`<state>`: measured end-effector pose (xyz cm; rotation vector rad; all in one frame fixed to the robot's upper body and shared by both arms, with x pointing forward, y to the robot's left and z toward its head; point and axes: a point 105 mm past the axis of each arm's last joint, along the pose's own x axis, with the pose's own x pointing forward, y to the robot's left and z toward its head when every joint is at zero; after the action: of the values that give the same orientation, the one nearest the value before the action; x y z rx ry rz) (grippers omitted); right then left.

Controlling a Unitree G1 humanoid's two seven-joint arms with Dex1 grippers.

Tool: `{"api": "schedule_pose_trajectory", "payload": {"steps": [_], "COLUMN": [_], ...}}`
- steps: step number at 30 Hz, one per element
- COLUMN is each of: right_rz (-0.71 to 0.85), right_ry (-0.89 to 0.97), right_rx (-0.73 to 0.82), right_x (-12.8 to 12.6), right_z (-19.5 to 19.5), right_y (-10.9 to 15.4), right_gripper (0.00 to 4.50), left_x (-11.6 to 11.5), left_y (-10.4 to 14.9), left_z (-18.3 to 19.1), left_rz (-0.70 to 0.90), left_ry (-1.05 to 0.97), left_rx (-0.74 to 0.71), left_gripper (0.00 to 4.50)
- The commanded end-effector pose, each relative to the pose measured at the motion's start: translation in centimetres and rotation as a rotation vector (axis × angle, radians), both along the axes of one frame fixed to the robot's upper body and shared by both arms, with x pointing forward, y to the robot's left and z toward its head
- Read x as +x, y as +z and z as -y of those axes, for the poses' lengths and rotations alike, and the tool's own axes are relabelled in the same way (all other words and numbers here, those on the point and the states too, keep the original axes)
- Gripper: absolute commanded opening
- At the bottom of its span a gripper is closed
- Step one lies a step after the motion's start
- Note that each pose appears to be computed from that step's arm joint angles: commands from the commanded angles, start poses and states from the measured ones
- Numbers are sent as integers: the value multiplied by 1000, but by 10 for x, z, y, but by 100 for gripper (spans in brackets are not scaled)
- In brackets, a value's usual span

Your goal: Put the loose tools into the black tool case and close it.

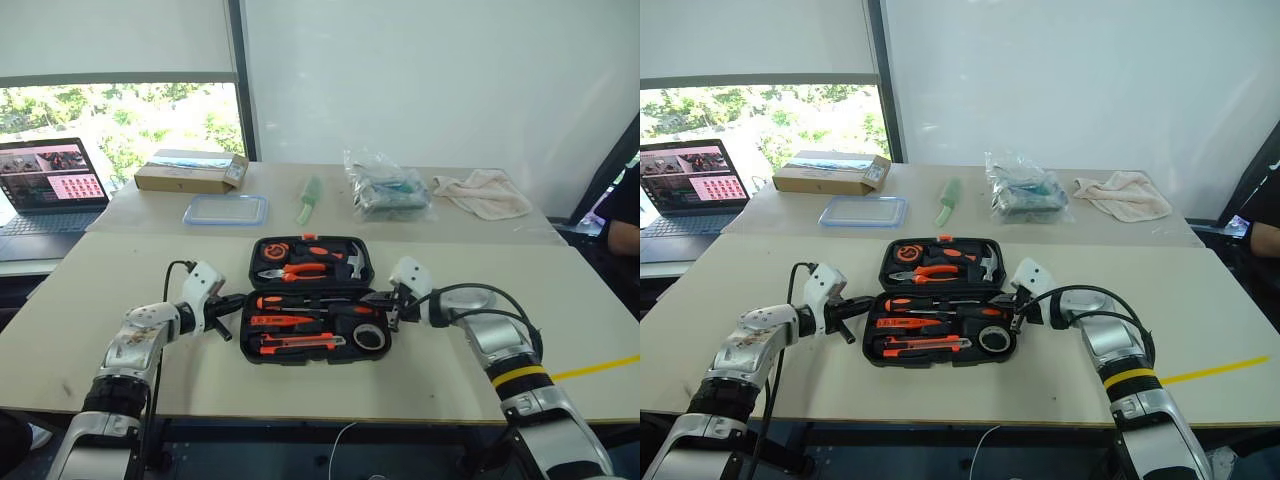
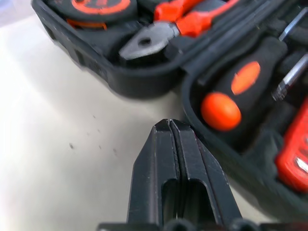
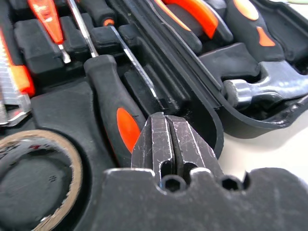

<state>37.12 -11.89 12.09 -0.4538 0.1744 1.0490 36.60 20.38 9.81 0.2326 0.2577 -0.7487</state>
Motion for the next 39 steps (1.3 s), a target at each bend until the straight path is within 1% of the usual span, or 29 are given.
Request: {"api": "schedule_pose_trajectory", "payload": {"steps": [1, 3, 6, 9, 13, 15, 18, 20, 23, 27, 33, 36, 39], "right_rz": [21, 62, 82, 103, 92, 69, 58, 60, 57, 57, 35, 24, 21], "right_ry": [6, -34, -101, -192, -261, -260, -231, -179, -55, 26, 78, 66, 39], "right_rx": [67, 69, 43, -27, -61, -86, -71, -45, -14, -47, -83, -87, -98], "right_x": [-3, 2, 9, 21, 31, 33, 35, 32, 21, 6, -14, -22, -24], "right_z": [-1, 9, 19, 30, 33, 31, 22, 11, -7, -9, -4, 1, 8], "right_y": [17, 29, 35, 26, 15, 4, -1, -2, -3, -7, -12, -15, -16], "right_gripper": [0, 0, 0, 0, 0, 0, 0, 0, 0, 0, 0, 0, 0], "left_x": [-1, 0, 1, 4, 7, 9, 10, 10, 7, -3, -20, -28, -29], "left_y": [13, 15, 17, 18, 16, 14, 13, 12, 6, -2, -9, -12, -12], "left_z": [3, 1, -2, -2, 1, 4, 7, 9, 12, 13, 13, 11, 5], "left_rz": [60, 70, 81, 80, 73, 66, 59, 53, 26, -23, -62, -78, -71], "left_ry": [-33, -13, -2, 16, 22, 18, 13, 3, -22, -85, -130, -134, -95], "left_rx": [10, 8, 11, 7, 5, 5, 4, 2, 6, 16, 32, 35, 48], "left_gripper": [8, 8, 8, 8, 8, 8, 8, 8, 8, 8, 8, 8, 8]}}
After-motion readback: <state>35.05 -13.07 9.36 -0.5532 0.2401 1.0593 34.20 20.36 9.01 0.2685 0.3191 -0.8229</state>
